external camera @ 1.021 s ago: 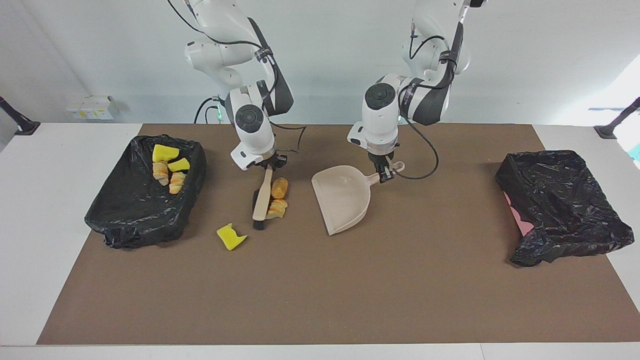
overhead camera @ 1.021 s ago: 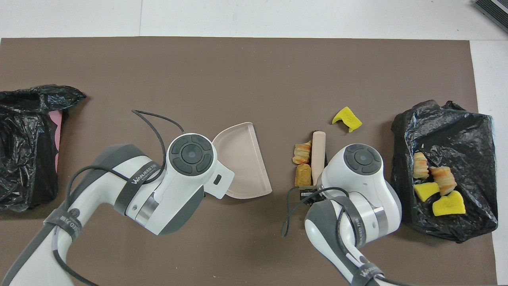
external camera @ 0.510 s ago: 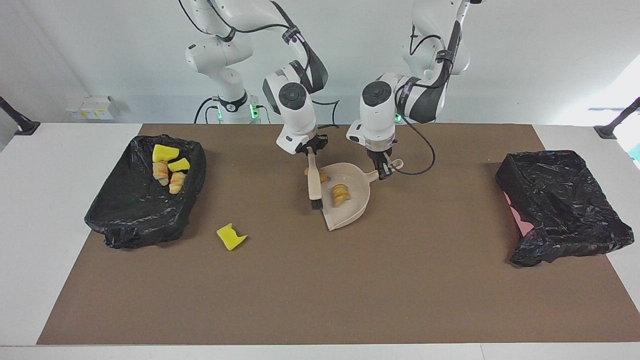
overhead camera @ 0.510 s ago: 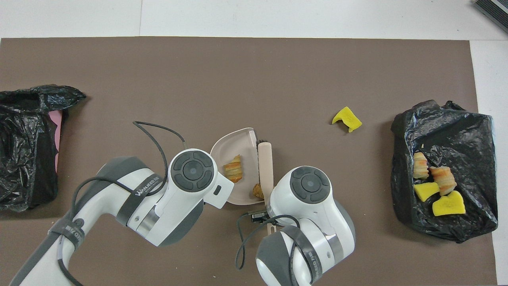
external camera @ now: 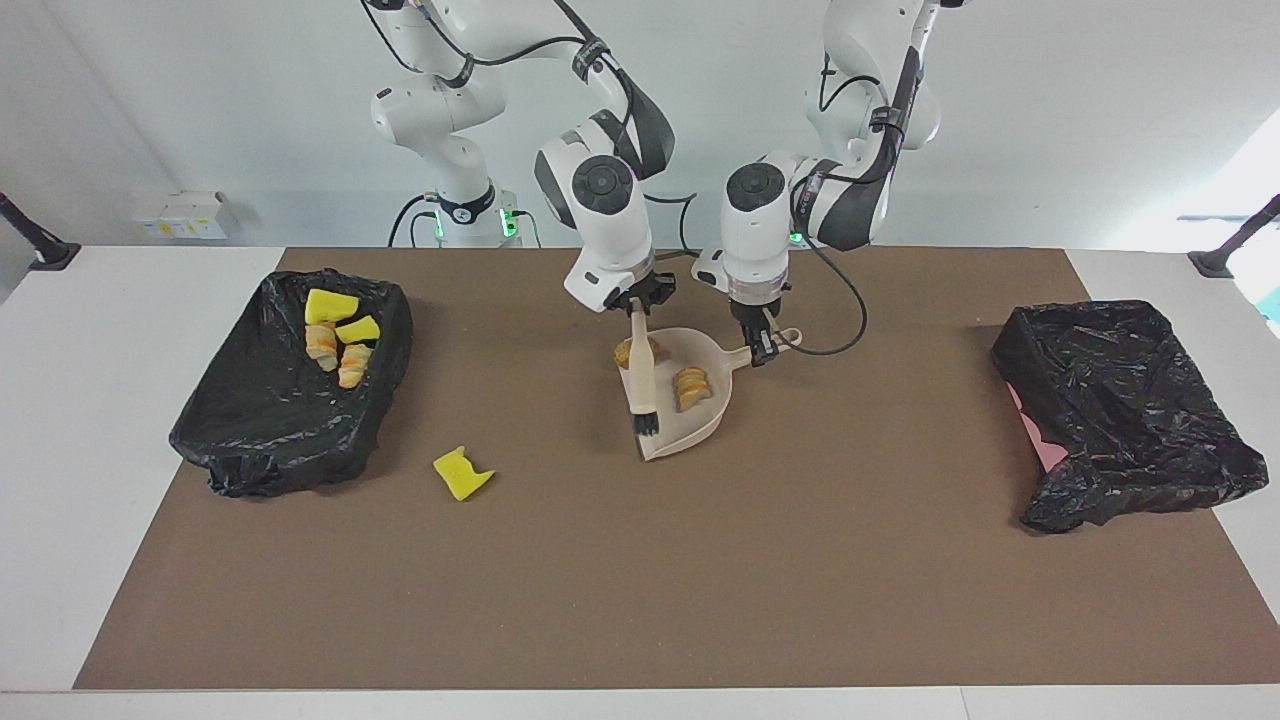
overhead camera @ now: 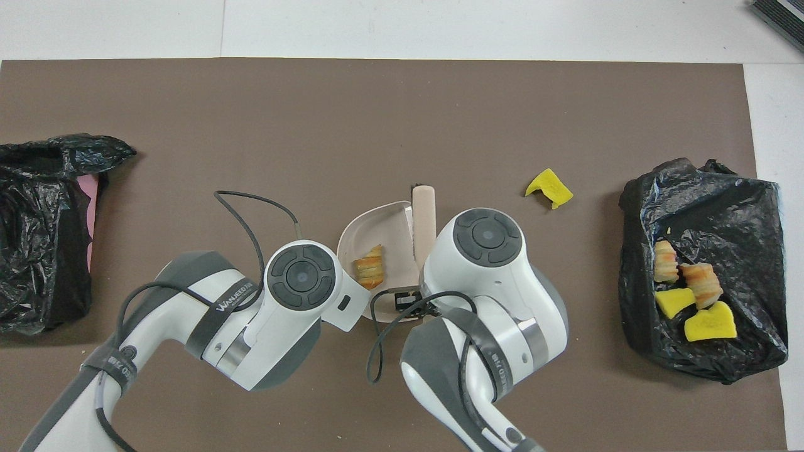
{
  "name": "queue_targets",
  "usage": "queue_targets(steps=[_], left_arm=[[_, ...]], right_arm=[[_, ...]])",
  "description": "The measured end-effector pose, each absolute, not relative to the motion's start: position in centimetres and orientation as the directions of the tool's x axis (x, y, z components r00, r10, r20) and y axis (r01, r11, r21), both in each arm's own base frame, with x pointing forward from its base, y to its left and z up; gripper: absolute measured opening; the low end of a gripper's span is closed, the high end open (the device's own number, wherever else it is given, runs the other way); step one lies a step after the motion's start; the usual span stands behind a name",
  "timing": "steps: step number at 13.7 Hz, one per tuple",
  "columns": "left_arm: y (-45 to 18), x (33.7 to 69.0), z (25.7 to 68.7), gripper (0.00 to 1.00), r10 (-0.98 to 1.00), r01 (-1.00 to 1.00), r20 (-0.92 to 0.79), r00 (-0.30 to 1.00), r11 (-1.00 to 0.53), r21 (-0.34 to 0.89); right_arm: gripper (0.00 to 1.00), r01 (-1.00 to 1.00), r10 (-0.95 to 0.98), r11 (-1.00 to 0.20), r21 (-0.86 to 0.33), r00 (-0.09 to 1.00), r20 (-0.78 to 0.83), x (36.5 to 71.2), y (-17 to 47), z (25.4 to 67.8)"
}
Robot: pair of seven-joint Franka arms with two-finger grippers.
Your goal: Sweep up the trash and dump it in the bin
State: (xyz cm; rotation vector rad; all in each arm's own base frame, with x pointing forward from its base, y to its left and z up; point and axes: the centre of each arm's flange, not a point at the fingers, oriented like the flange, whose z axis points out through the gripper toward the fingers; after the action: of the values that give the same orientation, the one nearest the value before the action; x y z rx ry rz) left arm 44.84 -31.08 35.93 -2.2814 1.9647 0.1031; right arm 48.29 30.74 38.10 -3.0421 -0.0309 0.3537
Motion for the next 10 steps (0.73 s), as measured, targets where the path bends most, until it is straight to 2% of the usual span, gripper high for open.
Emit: queue_targets(steps=[3,5,10], left_arm=[[-30.9,45.0,35.9,0.32,-0.979,-0.987,-0.132,0.157,-0.151,-0.053],[-30.6,45.2,35.9,0.32,-0.975,-0.984,-0.131,0.178,-0.172,-0.054],[-30.5,45.3,35.9,0.32,-0.945,-0.953,-0.123,0.302,-0.296,-0.069]], right_arm=[[0.26,-0.036,-0.032,-0.999,-0.01,0.974,-0.225,51.4,24.8,37.1],[0.26,-0.007,-0.027,-0.996,0.09,0.973,-0.229,52.8,20.6,36.6],[0.26,0.093,0.001,-0.956,0.277,0.95,-0.313,58.2,13.0,38.9]])
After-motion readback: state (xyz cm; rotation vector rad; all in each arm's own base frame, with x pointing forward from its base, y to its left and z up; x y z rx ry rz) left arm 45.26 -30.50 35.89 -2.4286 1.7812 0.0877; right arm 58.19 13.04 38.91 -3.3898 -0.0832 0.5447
